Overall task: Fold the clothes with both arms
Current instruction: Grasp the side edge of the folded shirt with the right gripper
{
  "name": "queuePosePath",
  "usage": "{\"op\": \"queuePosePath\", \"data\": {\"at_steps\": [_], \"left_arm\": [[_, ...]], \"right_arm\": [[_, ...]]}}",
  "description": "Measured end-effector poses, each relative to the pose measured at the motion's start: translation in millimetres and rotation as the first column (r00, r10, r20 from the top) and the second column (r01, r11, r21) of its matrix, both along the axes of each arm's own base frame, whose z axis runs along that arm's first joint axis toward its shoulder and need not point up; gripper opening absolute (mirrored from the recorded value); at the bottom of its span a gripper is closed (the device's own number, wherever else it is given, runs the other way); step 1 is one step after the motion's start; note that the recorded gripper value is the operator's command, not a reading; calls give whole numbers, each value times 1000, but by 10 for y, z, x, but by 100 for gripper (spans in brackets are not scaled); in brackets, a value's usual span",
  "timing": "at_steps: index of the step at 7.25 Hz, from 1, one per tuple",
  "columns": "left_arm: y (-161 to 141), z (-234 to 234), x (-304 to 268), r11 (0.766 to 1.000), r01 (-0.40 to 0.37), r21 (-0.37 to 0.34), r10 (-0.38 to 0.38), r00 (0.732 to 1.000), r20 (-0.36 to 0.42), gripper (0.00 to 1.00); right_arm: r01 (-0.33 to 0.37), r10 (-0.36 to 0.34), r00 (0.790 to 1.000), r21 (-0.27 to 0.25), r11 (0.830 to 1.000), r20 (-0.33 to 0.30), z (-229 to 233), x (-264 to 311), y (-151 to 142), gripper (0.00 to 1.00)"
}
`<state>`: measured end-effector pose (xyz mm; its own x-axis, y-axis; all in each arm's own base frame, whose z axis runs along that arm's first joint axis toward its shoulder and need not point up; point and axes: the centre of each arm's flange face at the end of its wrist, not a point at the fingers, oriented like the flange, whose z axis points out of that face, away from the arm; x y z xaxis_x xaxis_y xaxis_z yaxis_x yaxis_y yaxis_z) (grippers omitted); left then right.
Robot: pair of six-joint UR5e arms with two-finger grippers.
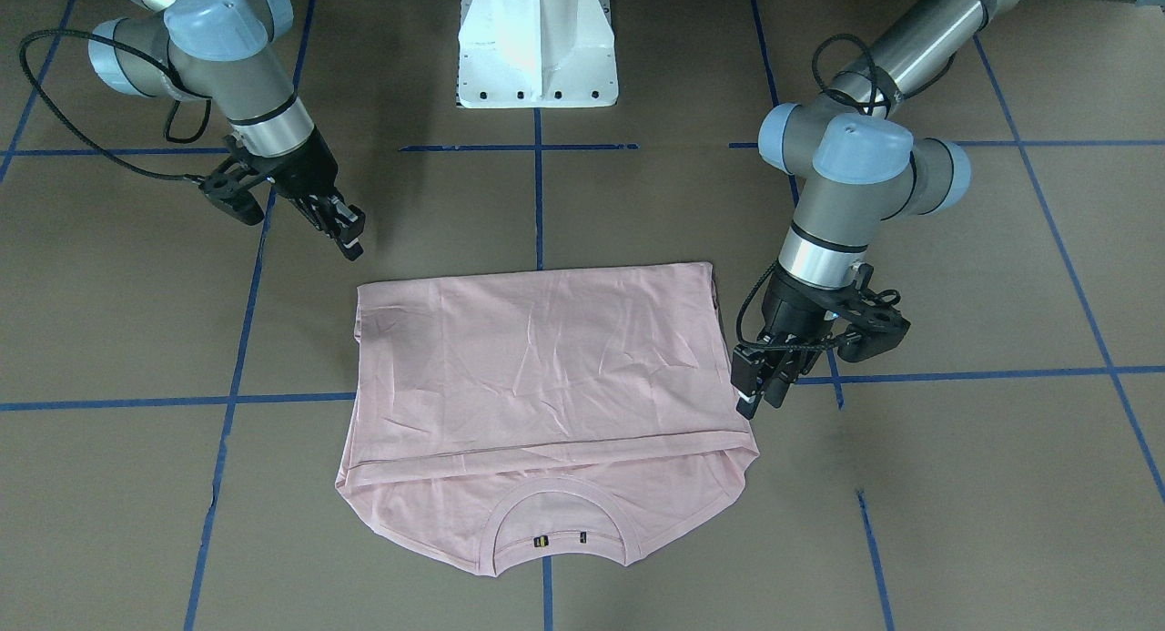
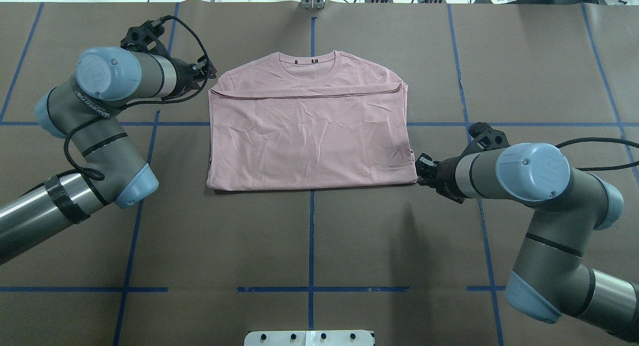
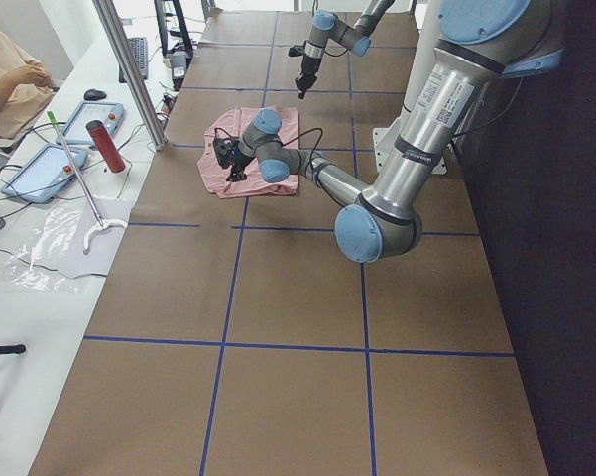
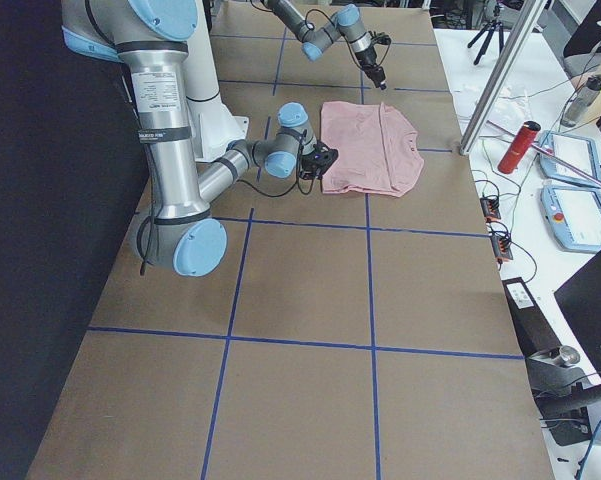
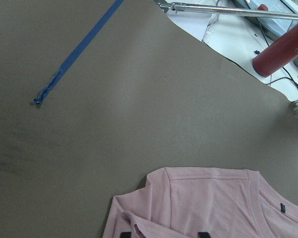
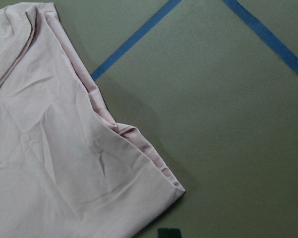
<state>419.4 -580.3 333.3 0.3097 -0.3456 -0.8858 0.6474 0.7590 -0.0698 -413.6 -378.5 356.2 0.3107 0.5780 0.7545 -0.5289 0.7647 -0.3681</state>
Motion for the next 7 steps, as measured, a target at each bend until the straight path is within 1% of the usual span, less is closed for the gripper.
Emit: {"op": "queuePosePath", "data": {"at_steps": [1, 5, 7], "left_arm": [[1, 5, -1, 1000, 0, -1, 0, 1000, 0, 54], [8, 8, 5, 1000, 16, -25, -16, 1000, -17, 54], [14, -19, -1, 1000, 18, -25, -19, 1000, -23, 54]], "right_arm": [[2, -2, 1000, -3, 1000, -6, 20, -30, 10, 76], [-19, 18, 998, -11, 1000, -66, 186, -451, -231, 77], [-21, 19, 997, -16, 1000, -78, 234, -500, -261, 71]]}}
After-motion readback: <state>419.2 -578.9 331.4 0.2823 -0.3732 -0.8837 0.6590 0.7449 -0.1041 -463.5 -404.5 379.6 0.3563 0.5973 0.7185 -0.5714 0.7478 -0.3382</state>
